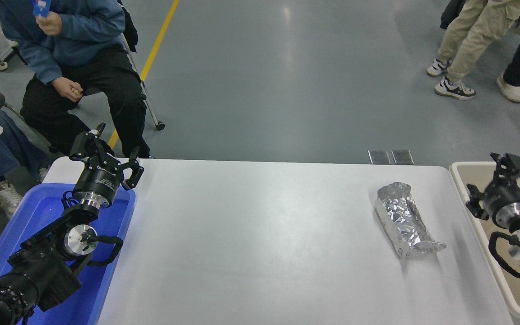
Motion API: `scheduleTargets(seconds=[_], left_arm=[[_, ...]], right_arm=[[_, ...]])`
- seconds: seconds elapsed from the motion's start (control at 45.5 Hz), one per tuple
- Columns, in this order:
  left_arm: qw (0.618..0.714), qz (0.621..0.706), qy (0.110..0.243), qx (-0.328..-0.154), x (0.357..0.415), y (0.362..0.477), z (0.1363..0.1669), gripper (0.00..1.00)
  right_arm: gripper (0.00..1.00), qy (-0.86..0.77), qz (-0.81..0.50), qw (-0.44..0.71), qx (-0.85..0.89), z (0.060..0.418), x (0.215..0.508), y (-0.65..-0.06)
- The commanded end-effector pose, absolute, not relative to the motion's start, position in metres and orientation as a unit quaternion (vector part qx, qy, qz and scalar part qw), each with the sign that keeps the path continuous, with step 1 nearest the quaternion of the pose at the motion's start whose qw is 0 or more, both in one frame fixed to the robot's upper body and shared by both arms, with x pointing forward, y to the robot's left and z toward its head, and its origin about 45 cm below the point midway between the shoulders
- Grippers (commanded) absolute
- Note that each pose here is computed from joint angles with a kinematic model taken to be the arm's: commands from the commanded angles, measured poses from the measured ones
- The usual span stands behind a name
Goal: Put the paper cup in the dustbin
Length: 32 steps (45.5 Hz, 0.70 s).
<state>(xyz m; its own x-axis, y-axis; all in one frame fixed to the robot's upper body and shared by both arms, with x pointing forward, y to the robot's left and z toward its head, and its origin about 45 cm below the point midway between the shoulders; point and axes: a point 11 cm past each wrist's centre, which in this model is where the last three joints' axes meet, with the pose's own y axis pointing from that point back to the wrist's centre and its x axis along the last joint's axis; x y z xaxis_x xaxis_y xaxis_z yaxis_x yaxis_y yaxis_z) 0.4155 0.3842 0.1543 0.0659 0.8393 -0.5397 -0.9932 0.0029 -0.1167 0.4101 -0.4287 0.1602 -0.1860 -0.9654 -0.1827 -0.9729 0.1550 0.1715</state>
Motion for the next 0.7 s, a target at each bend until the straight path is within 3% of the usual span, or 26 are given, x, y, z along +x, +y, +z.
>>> scheduleTargets(seconds=[0.0,0.33,0.681], left_arm=[[0.6896,0.6643,0.161,-0.239,0.4155,0.384,0.1542,1.0],[0.69,0.6638,0.161,-0.24,0.4155,0.384,0.1543,1.0],[0.69,0.6641,0.161,-0.239,0.4154,0.384,0.154,1.0]], right_arm=[[0.99,0.717,0.103,0.08,-0.685,0.179,0.419,-0.367],[0.99,0.715,0.096,0.162,-0.673,0.175,0.411,-0.346],[0.99,0.717,0.11,0.166,-0.668,0.159,0.401,-0.337]])
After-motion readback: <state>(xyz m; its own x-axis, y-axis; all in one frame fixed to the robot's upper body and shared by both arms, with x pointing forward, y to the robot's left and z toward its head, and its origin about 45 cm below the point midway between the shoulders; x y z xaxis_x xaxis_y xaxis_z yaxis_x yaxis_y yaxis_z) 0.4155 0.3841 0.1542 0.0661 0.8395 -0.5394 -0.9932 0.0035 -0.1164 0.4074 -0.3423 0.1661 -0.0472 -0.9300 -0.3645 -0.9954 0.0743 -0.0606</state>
